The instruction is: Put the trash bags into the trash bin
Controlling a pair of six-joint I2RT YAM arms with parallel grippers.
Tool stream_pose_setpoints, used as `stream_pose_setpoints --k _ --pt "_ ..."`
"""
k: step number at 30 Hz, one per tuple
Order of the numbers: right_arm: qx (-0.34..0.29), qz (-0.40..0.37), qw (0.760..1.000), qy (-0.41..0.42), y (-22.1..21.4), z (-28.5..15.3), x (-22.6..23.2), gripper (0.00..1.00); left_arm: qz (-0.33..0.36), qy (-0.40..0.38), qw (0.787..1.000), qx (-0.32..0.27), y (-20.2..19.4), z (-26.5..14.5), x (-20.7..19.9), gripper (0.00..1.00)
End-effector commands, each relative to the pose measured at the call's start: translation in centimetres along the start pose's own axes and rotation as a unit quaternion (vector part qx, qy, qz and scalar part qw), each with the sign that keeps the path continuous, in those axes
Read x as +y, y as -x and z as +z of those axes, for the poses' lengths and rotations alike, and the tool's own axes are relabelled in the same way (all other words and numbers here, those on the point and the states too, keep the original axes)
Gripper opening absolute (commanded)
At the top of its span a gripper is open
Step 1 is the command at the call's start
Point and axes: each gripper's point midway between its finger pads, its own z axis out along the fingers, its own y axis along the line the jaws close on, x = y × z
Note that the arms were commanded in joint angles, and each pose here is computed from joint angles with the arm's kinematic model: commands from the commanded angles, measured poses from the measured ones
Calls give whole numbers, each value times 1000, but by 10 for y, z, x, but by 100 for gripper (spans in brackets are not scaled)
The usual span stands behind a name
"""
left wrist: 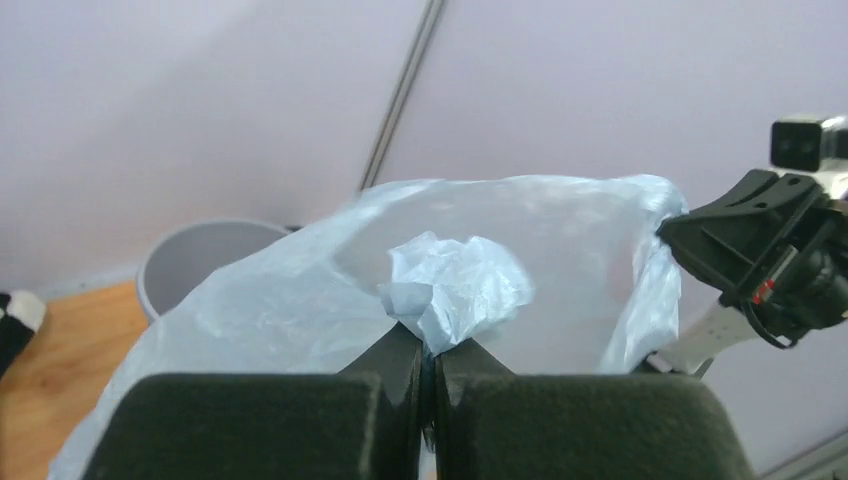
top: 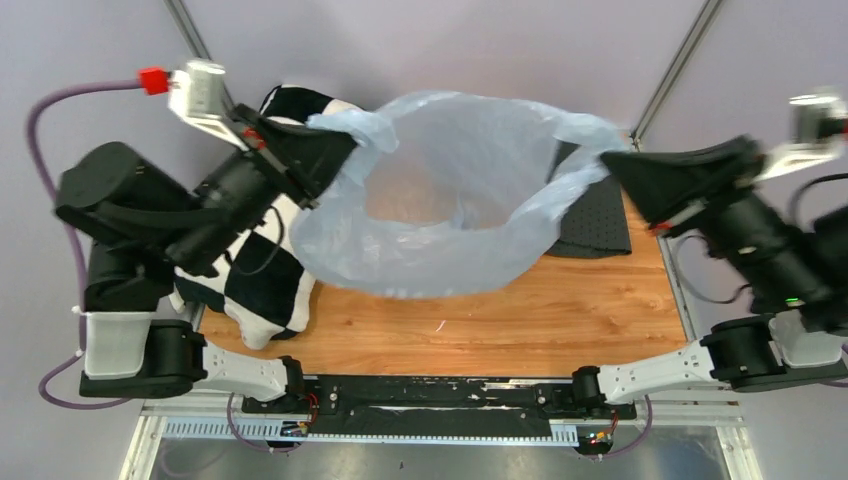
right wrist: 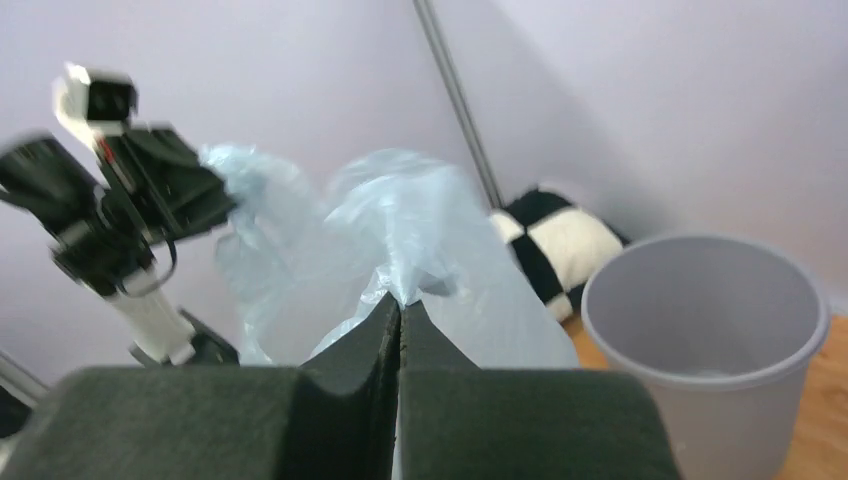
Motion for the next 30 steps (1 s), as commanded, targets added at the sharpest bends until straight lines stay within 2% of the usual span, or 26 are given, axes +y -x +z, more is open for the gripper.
stream_pose_setpoints --k 1,2,5,7,8,9,10,12,14,16,20,22,30 --pt "-46 -45 997 47 16 -4 6 0 44 4 999 -17 17 -17 12 0" --pt "-9 -45 998 48 -21 5 14 0 60 33 997 18 -18 -13 27 0" --pt "185 -91 978 18 -213 17 14 0 70 96 984 130 -144 -28 77 0" --pt "326 -60 943 6 -359 -7 10 0 26 112 967 225 -251 -59 106 0" --pt "395 -35 918 9 -424 -29 9 0 3 118 953 280 -305 -81 119 0" --pt "446 -8 895 10 -471 -50 12 0 -30 123 937 327 -349 -103 129 0" --pt "478 -4 878 15 -501 -71 16 0 -60 121 922 362 -381 -124 133 0" --pt "489 -58 870 28 -499 -83 34 0 -102 97 917 375 -396 -148 130 0" --pt "464 -130 876 30 -453 -72 47 0 -104 66 930 346 -368 -150 121 0" --pt "422 -167 891 26 -395 -53 52 0 -89 44 946 310 -323 -140 110 0" --pt "303 -177 936 -2 -295 -18 38 0 -53 20 967 250 -249 -112 85 0" --pt "270 -146 952 -23 -261 -11 21 0 -33 29 974 224 -225 -99 82 0" --pt "242 -102 963 -53 -238 -19 -14 0 -22 116 984 133 -172 -80 104 0"
